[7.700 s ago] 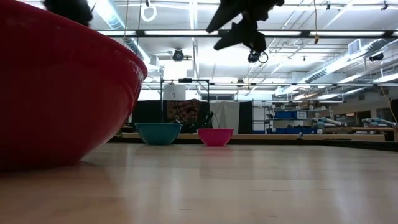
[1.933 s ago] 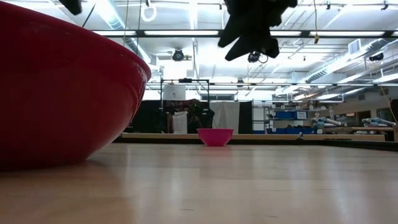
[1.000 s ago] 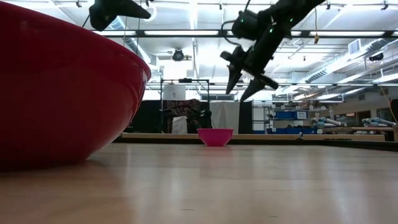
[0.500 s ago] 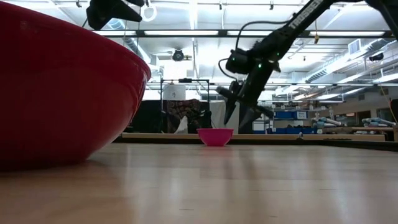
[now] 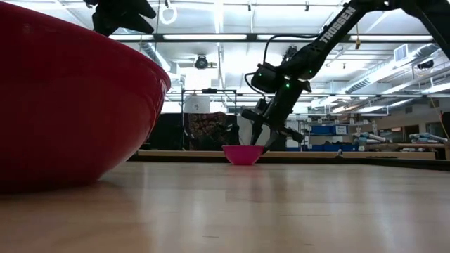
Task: Nest bowls inside each other
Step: Stack the pink bowl on top of the blue bowl
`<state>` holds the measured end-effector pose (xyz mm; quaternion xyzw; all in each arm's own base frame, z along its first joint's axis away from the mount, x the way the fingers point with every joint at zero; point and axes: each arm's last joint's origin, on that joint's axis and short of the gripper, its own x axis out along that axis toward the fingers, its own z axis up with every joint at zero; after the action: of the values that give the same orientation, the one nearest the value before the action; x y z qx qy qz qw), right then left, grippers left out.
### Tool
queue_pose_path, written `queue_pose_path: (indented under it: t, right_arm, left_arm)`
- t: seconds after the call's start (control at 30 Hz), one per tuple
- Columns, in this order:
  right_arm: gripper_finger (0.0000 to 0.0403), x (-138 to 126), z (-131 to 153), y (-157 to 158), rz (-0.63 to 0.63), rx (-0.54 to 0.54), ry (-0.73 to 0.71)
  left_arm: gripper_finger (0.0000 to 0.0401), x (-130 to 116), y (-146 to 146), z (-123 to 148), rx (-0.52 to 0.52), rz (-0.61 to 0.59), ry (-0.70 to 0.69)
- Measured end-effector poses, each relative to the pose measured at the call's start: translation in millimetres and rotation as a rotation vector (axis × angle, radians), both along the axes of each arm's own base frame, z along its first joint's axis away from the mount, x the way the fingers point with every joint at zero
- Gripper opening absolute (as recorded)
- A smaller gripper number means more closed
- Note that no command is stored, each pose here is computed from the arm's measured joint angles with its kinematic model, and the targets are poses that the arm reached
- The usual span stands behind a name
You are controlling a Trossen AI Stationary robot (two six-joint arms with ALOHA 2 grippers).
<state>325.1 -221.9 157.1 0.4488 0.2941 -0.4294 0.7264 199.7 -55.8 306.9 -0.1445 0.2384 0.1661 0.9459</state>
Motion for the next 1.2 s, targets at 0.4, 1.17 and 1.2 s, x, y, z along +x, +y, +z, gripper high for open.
queue_pose_path:
  t: [0.4, 1.17, 1.2]
  right_arm:
    - [0.0048, -1.9, -1.6, 1.2, 0.014, 0.009, 0.029]
    - [0.0029, 28.8, 106.8, 138.9, 0.559, -0.121, -0.234]
    - [0.0029, 33.1, 107.3, 151.2, 0.575, -0.120, -0.253]
  left_arm:
    - [0.0172, 0.5, -0.3, 3.8, -0.014, -0.002, -0.038]
    - [0.0172, -45.4, 20.8, 36.7, -0.125, 0.033, -0.221]
    - [0.0172, -44.8, 21.7, 38.1, -0.130, 0.040, -0.237]
